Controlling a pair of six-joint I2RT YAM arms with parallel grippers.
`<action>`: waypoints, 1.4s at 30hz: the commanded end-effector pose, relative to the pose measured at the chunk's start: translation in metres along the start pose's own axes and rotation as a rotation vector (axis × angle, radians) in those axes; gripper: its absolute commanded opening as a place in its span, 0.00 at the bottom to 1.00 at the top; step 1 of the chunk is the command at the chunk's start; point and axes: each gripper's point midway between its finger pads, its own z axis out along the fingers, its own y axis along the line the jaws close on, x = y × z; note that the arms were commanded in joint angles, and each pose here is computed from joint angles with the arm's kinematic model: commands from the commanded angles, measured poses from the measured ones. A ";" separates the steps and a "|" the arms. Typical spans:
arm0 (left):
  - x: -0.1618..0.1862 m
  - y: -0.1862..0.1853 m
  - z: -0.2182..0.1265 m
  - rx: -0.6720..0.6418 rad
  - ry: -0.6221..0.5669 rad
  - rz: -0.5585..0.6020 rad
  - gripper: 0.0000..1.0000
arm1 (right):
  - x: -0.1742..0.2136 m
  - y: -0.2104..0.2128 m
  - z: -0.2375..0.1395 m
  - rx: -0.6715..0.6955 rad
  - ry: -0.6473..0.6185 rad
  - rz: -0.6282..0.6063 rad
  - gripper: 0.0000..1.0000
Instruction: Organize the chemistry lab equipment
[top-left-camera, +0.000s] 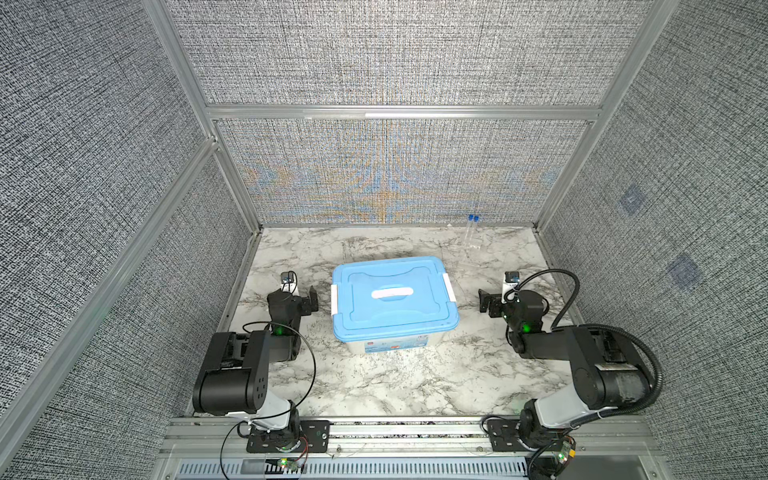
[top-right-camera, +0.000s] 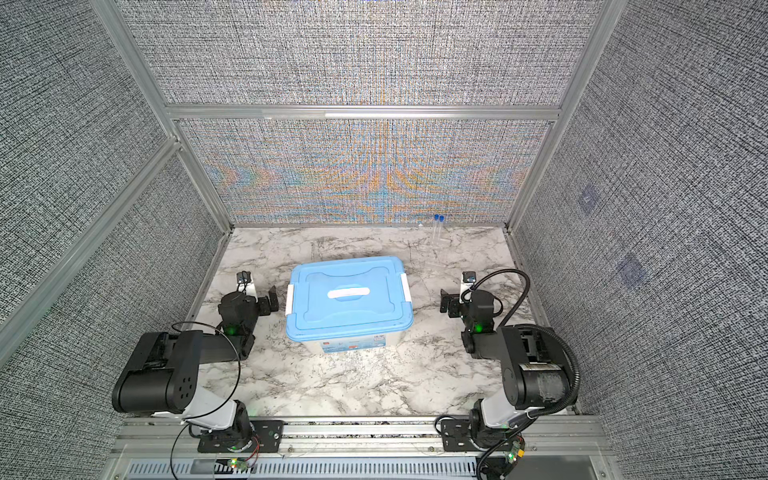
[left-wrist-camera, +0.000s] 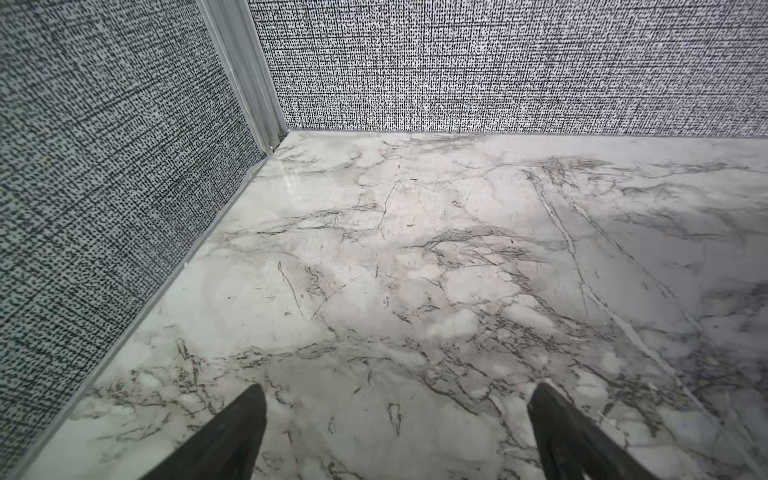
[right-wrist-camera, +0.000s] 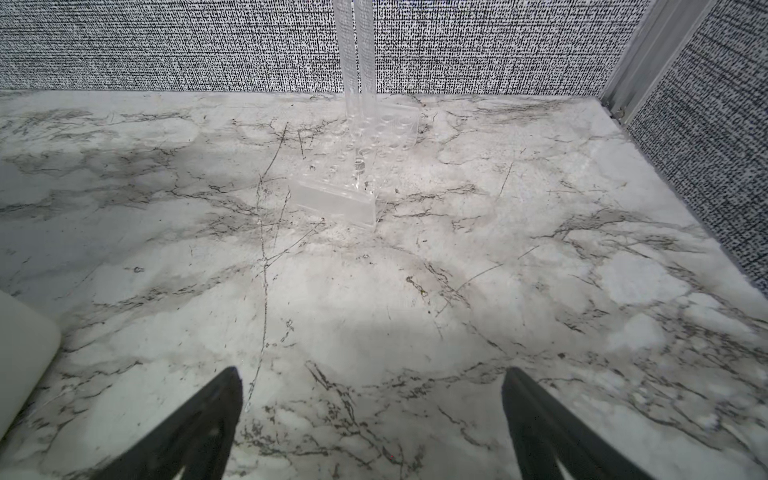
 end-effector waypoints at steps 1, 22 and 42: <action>-0.009 -0.001 -0.002 0.006 -0.042 -0.002 0.99 | -0.004 -0.002 0.000 0.014 -0.010 -0.016 0.99; -0.010 -0.001 -0.002 0.006 -0.044 0.000 0.99 | -0.005 -0.001 0.001 0.014 -0.013 -0.016 0.99; -0.008 -0.002 0.001 0.030 -0.030 -0.015 0.99 | -0.004 -0.002 0.001 0.017 -0.010 -0.018 0.99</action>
